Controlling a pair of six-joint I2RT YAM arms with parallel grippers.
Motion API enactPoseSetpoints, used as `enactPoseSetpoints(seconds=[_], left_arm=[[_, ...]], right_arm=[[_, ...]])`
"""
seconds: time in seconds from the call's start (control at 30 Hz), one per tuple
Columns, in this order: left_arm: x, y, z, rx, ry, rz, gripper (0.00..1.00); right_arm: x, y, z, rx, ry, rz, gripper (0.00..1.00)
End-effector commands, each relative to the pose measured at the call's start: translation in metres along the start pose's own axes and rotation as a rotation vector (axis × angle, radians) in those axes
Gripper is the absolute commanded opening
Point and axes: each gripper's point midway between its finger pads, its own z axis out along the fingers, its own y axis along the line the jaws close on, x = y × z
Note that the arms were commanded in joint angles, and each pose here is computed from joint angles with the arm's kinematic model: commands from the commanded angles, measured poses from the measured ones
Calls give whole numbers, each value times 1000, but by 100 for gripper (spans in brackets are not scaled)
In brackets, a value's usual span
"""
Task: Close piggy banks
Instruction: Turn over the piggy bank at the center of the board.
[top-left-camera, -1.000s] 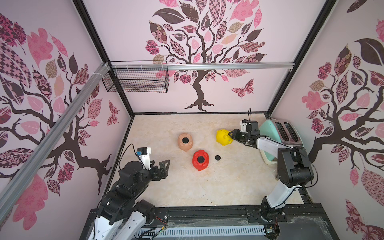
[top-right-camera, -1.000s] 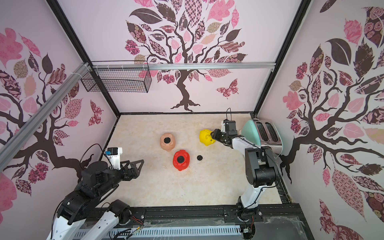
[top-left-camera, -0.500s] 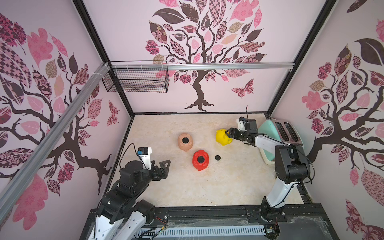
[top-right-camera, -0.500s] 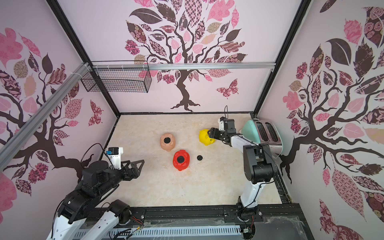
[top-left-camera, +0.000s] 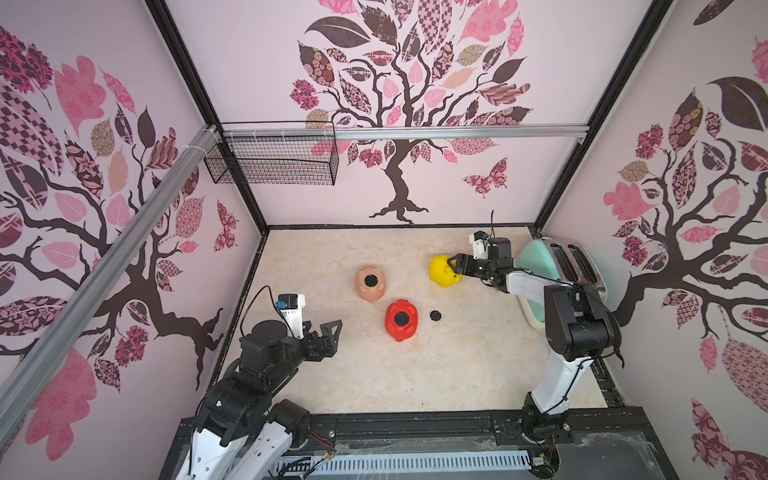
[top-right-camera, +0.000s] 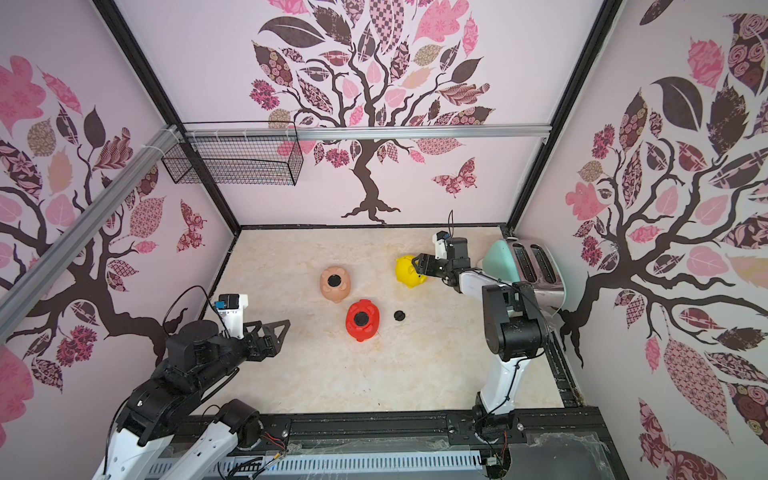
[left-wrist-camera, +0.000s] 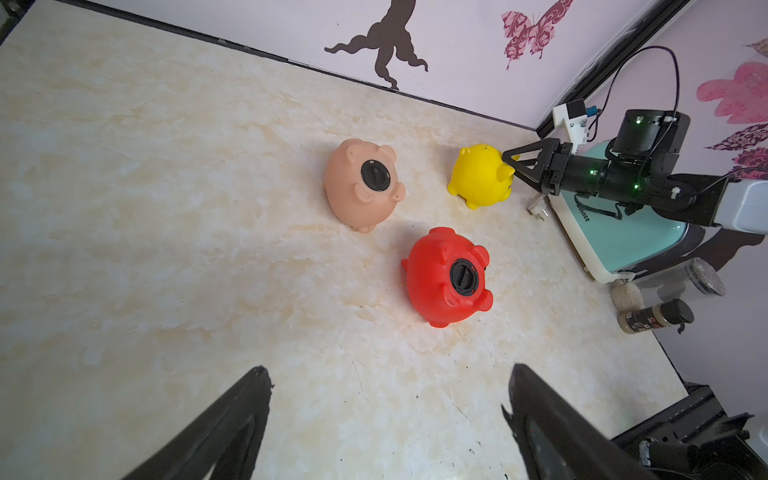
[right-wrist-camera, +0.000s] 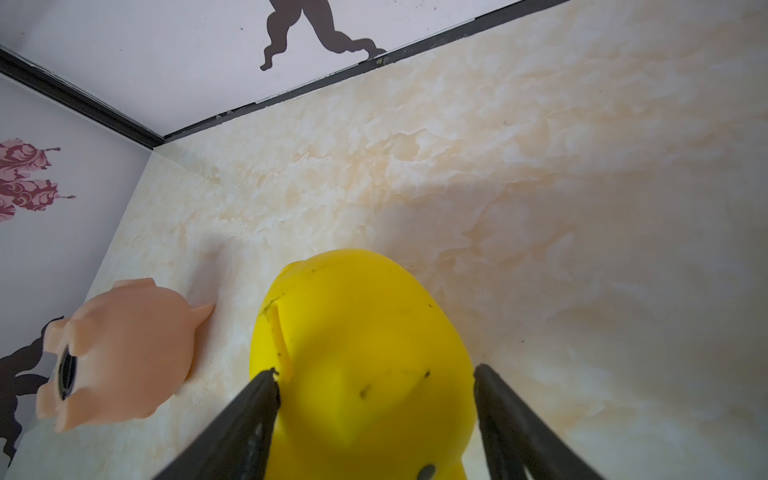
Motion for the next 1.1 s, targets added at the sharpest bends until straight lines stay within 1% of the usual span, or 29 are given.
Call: enactPoseSetpoints(seconds=[0.0,0.13,0.23,0.3,0.57,0.77,0.9,1.07], left_arm=[[0,-1,3,3,2,8,92],[0,-1,3,6,3,9,92],[1,-2,4,10,9,9,92],[1,-2,5,10,9,11,92],[1,-2,6,10,14,10,92],[2,-2,7,10,21,10,92],[2,-3,7,13,18,11,92],[1,-3,6,15,13,11,92]], right_arm=[[-16,4,0,-24,-43,-40,81],[-31,18,-6,-76,-86,-61,83],[-37,21,-5,-91,-94,-73,84],[-36,18,2,-101,-81,-70,83],[-29,11,21,-148,-52,-48,77],[-18,8,26,-159,-28,-34,76],[-11,1,30,-140,-13,11,69],[2,-11,30,-85,-14,109,58]])
